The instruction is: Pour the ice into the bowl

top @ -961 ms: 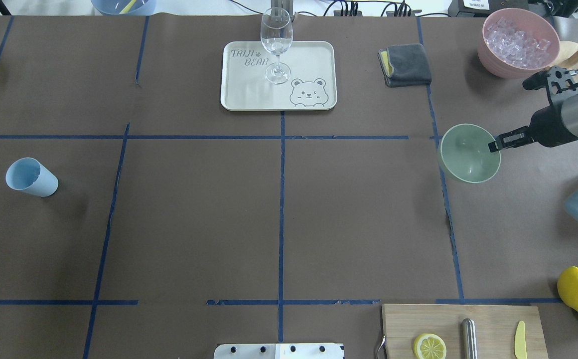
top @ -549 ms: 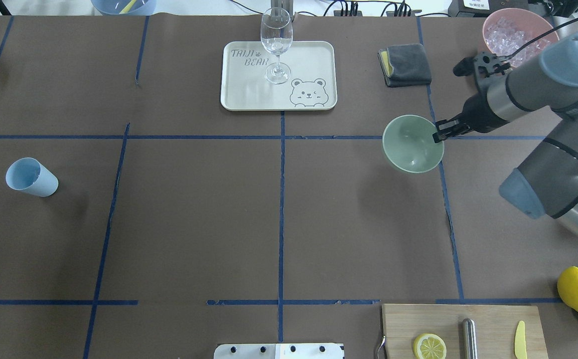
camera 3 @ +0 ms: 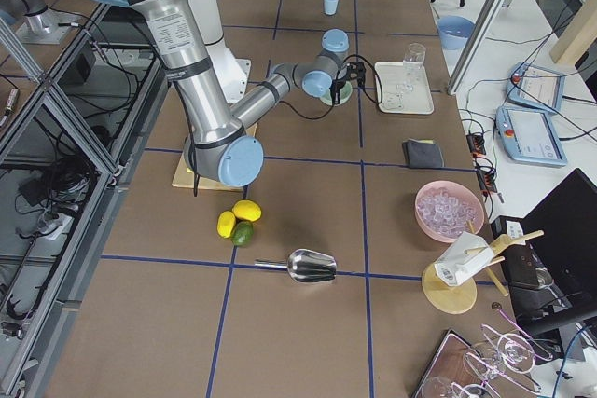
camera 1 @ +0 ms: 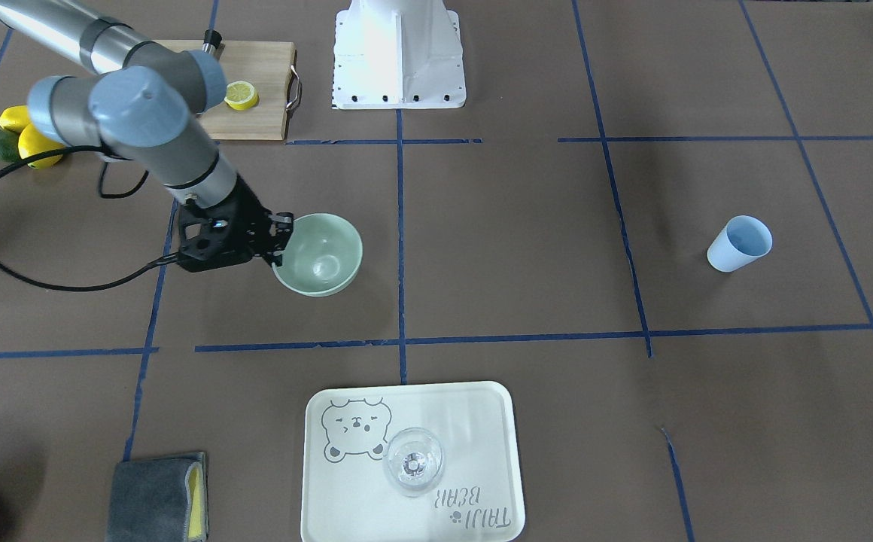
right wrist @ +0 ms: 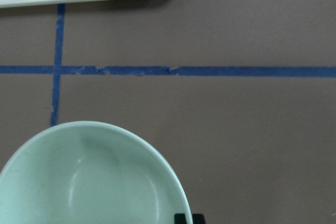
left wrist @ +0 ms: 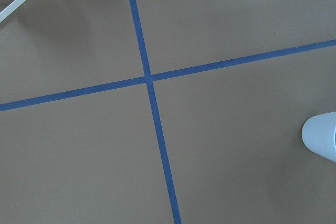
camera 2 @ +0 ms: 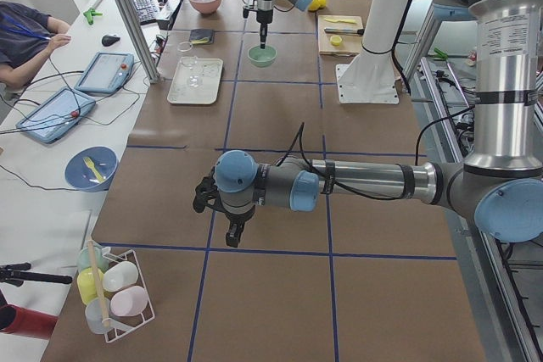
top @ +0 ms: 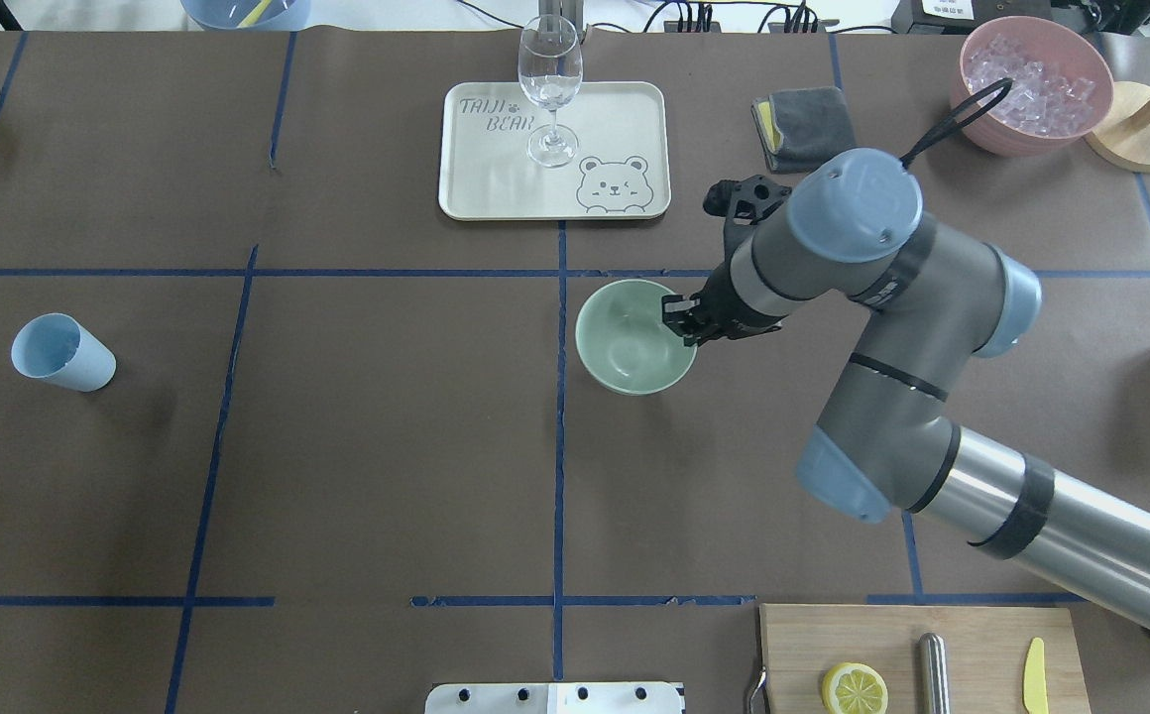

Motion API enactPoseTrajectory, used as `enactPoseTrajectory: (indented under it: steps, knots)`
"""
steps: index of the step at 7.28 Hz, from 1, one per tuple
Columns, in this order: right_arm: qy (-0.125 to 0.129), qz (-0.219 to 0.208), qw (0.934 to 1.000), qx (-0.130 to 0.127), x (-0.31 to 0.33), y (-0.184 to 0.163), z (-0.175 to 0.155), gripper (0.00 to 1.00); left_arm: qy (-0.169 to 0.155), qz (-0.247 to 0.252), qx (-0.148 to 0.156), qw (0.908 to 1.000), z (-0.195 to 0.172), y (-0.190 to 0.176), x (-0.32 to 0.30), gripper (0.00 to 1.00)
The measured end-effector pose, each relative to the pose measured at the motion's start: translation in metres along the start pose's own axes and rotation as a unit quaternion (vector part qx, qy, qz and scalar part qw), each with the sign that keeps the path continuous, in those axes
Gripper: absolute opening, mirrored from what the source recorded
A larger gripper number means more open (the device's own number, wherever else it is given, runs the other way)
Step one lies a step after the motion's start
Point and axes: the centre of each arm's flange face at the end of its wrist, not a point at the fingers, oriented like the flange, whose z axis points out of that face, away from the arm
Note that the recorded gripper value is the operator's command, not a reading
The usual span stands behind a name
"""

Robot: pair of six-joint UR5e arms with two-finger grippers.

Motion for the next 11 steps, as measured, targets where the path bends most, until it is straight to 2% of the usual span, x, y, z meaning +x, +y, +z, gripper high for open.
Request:
enactPoseTrajectory:
  steps: [2,4,5,6,7,9,11]
  knots:
    - [0.011,0.026,0.9995,0.01,-0.051,0.017,0.02,0.0,0.0,0.0,0.0,1.0,0.0,0.0,0.0,1.0]
    - [0.017,0.033,0.9993,0.012,-0.064,0.019,0.029,0.0,0.0,0.001,0.0,1.0,0.001,0.0,0.0,1.0]
    - [0.019,0.034,0.9992,0.011,-0.064,0.019,0.032,0.04,0.0,0.001,0.0,1.0,0.001,0.0,0.0,1.0]
    - [0.022,0.035,0.9991,0.011,-0.063,0.018,0.037,0.58,0.0,0.001,0.0,1.0,0.001,0.0,0.0,1.0]
    - [0.022,0.036,0.9991,0.01,-0.062,0.018,0.039,1.0,0.0,0.001,0.0,1.0,0.001,0.0,0.0,1.0]
    - [0.019,0.035,0.9991,0.013,-0.064,0.016,0.036,1.0,0.0,0.0,0.0,1.0,0.0,0.001,-0.001,1.0]
    - [0.012,0.041,0.999,0.015,-0.053,-0.016,0.001,1.0,0.0,-0.002,-0.001,1.0,0.001,0.001,-0.001,1.0]
